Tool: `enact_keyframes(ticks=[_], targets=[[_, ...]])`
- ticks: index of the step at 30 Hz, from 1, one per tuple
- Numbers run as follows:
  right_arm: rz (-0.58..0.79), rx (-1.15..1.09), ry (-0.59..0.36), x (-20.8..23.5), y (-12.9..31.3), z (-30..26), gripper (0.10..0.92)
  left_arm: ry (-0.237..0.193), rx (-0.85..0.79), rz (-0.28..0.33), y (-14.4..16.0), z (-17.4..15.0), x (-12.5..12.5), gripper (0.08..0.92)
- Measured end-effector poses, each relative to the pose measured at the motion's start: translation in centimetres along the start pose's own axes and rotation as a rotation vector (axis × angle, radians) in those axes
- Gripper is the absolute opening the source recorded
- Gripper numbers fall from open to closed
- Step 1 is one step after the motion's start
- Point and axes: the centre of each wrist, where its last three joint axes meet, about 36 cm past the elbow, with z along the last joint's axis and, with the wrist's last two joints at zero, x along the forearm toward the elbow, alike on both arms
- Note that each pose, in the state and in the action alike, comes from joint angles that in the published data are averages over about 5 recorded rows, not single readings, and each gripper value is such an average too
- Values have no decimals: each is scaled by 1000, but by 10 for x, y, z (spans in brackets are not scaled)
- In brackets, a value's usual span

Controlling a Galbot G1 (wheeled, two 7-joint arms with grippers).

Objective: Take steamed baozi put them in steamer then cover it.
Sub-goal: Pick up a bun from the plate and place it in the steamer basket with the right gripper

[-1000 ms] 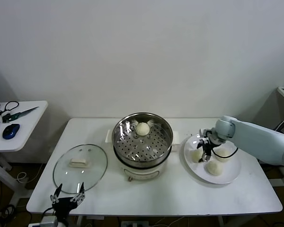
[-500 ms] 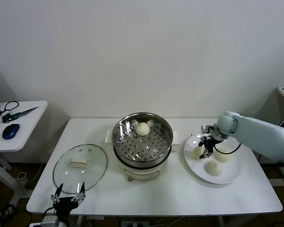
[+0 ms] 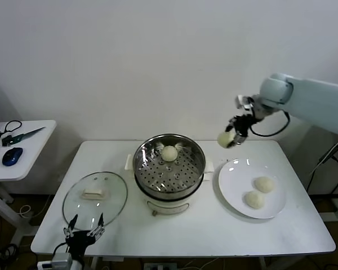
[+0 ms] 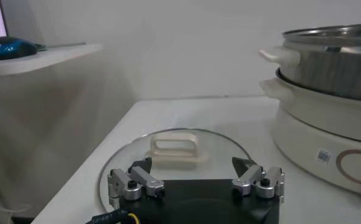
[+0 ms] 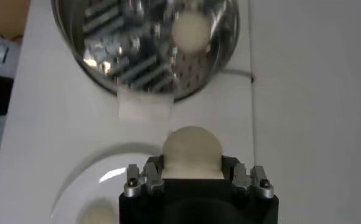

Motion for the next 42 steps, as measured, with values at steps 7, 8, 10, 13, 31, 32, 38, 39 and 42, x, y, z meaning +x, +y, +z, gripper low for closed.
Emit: enact_keyframes(ticks=[7,8,10,13,31,32,38,39,42], targets=[[-36,84,-17,-31,10,-88,628,-6,7,-2,1,-5,1,823],[-44,94,-15,-39,12,-98,628,-8,7,-2,1,-6,1,823],[-58,112,-12,-55,17,-114,628,-10,9,-2,1,-7,1,823],[-75,134,-9,-79,21,-134,628,-12,11,-3,1,-7,0,823],[-91,183,28,-191,31,-186,628,-5,9,-1,1,-4,2,823],[-91,183,30,-195,32,-187,628,-5,9,-1,1,-4,2,823],[-80,181,33,-207,34,-188,661,-7,9,-3,1,-5,3,823],[-78,182,32,-207,35,-188,677,-6,9,-4,1,-5,4,823],[-74,185,28,-206,35,-187,756,-5,8,-5,1,-5,5,823]])
